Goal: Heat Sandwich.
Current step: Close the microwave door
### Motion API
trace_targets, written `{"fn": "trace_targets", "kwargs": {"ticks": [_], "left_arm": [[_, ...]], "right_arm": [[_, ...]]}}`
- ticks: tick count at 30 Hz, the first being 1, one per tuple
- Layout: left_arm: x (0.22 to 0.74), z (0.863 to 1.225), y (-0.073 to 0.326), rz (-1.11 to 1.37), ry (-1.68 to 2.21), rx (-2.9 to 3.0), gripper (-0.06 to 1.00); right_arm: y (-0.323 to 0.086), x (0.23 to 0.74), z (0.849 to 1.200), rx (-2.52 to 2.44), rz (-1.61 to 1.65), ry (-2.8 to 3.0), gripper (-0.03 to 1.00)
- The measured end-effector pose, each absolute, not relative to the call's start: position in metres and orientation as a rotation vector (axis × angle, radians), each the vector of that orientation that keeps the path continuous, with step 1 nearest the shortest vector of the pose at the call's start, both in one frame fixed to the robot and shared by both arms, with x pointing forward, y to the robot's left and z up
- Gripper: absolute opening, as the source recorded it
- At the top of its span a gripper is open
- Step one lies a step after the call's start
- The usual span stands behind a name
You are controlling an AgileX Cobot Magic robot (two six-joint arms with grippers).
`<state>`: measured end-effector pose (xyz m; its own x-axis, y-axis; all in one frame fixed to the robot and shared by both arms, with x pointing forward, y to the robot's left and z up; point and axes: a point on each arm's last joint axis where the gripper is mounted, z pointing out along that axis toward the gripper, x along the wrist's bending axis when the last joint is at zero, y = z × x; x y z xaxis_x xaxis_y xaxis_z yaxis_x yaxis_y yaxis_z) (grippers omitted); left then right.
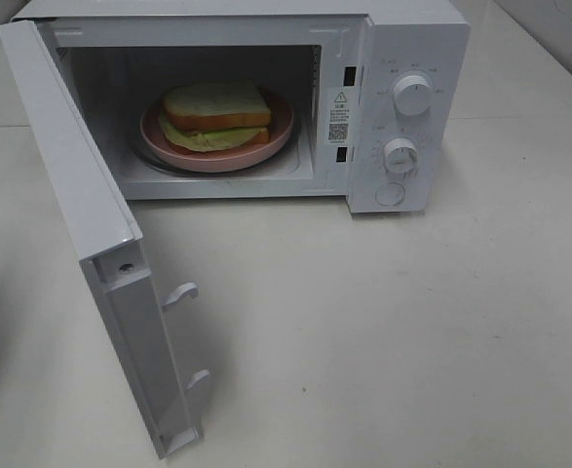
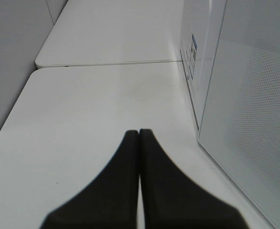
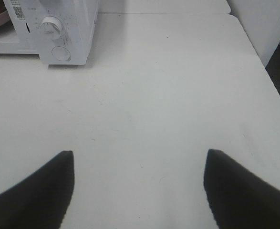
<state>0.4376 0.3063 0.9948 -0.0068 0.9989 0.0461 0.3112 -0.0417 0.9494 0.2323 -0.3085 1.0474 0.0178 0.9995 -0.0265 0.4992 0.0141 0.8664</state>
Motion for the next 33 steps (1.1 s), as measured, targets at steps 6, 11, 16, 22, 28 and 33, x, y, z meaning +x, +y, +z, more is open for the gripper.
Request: {"fn": "trace_targets", "kwargs": {"ticks": [6, 11, 16, 22, 28, 33], "left_arm": [[0.454, 0.980, 0.304, 1.089, 1.376, 1.504, 0.00], [0.465, 0.965, 0.301, 1.044, 1.367, 1.482, 0.00], [0.474, 0.951, 0.295, 0.981, 1.327, 1.484, 0.00], [0.478, 0.942, 0.288, 0.917, 1.256, 1.511, 0.00], [0.483, 0.934, 0.277, 0.863, 1.219, 1.545, 0.00], [0.486, 0.930, 0.250, 0.787, 1.124, 1.600, 0.00]], "right_arm": [[-0.309, 0.232, 1.047, 1.576, 0.881, 1.572, 0.73], [-0.309, 0.232, 1.047, 1.576, 0.881, 1.572, 0.73], [-0.309, 0.232, 1.047, 1.576, 0.881, 1.572, 0.73], [-0.309, 0.232, 1.047, 1.576, 0.881, 1.572, 0.73], [-0.309, 0.232, 1.047, 1.576, 0.881, 1.572, 0.73], [-0.309, 0.232, 1.047, 1.576, 0.881, 1.572, 0.73]]}}
